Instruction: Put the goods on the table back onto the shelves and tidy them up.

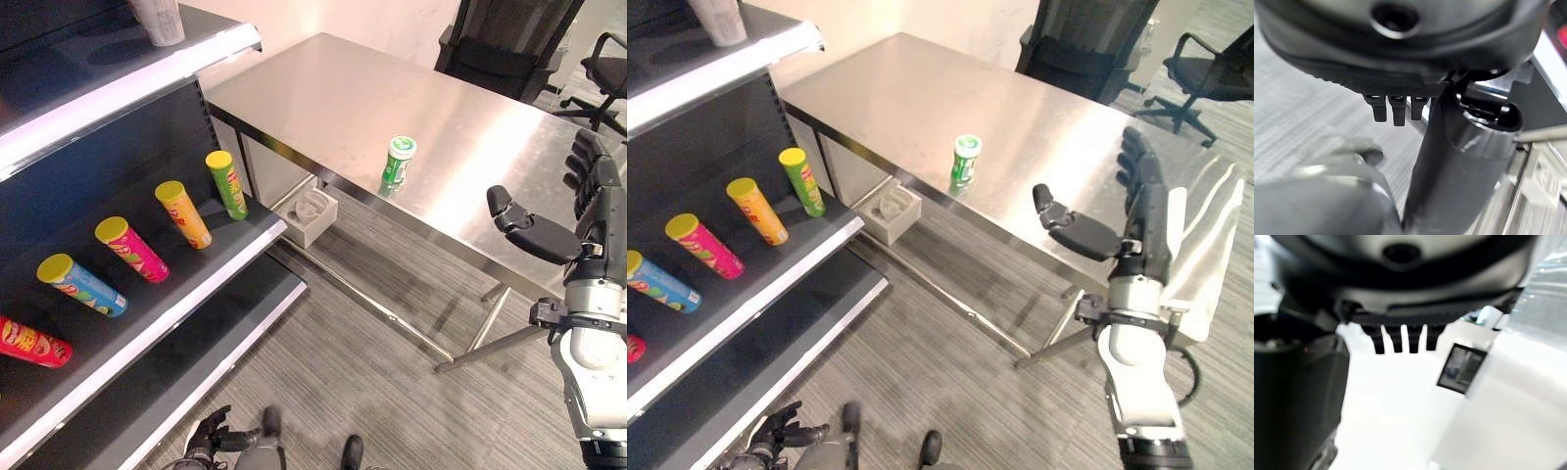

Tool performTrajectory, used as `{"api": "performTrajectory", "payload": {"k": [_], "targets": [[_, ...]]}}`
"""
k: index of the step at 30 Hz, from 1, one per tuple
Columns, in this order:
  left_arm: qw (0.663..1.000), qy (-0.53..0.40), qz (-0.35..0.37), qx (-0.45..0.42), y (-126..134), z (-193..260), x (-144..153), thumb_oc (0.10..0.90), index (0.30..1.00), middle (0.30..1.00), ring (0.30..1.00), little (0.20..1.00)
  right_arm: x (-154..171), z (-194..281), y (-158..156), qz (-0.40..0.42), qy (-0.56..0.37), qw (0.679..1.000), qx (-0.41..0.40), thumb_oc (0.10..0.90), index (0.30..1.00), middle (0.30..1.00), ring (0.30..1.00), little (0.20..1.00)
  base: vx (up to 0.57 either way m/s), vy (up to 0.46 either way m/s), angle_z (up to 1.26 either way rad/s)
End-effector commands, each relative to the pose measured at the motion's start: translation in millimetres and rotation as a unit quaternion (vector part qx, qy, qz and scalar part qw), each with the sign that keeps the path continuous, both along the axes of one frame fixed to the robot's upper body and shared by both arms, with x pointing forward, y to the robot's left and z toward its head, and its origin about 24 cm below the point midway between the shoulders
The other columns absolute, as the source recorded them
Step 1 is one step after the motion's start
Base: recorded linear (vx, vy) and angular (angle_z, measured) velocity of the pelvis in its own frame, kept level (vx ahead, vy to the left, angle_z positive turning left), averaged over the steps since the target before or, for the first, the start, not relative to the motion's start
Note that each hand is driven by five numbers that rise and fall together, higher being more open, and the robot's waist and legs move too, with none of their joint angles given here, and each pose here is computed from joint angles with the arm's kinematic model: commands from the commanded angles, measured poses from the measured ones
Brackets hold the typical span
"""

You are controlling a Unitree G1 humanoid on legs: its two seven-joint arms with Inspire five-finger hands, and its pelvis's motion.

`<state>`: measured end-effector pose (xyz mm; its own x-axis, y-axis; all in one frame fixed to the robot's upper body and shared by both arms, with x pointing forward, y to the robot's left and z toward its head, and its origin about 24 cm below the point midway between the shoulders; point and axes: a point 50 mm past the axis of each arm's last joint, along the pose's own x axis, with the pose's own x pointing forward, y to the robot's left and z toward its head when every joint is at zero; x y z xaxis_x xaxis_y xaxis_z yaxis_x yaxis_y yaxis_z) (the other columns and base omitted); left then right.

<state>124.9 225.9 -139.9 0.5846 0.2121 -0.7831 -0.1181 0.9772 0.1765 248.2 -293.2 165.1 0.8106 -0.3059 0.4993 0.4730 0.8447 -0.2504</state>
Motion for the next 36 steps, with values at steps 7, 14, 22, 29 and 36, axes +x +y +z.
{"api": "performTrajectory", "payload": {"k": [7, 14, 22, 29, 36], "targets": [[0.995, 0.077, -0.034, 0.059, 29, -6, -37, 0.8, 0.9, 0.9, 0.9, 0.9, 10, 52, 20, 0.068, -0.099, 0.992, -0.047, 0.8, 0.9, 0.9, 0.9, 0.9, 0.13, 0.076, -0.32], [0.993, 0.096, -0.031, 0.061, 30, -9, -46, 0.8, 0.9, 0.9, 0.9, 0.9, 21, 39, 25, 0.06, -0.064, 0.995, -0.056, 0.8, 0.9, 0.9, 0.9, 0.9, 0.02, 0.083, -0.27], [0.993, 0.057, -0.055, 0.085, 42, 3, -20, 0.8, 0.9, 0.9, 0.9, 0.9, 22, 32, 28, 0.081, -0.043, 0.994, -0.056, 0.8, 0.9, 0.9, 0.9, 0.9, 0.04, -0.092, -0.03], [0.993, 0.109, -0.009, 0.05, 30, -12, -55, 0.8, 0.9, 0.9, 0.9, 0.9, 23, -9, 22, 0.078, 0.069, 0.991, -0.08, 0.8, 0.9, 0.9, 0.9, 0.9, 0.11, -0.234, 0.53], [0.992, 0.116, -0.008, 0.053, 29, -13, -60, 0.8, 0.9, 0.9, 0.9, 0.9, 30, -16, 27, 0.082, 0.089, 0.988, -0.091, 0.8, 0.9, 0.9, 0.9, 0.9, 0.04, 0.013, 0.23]]}}
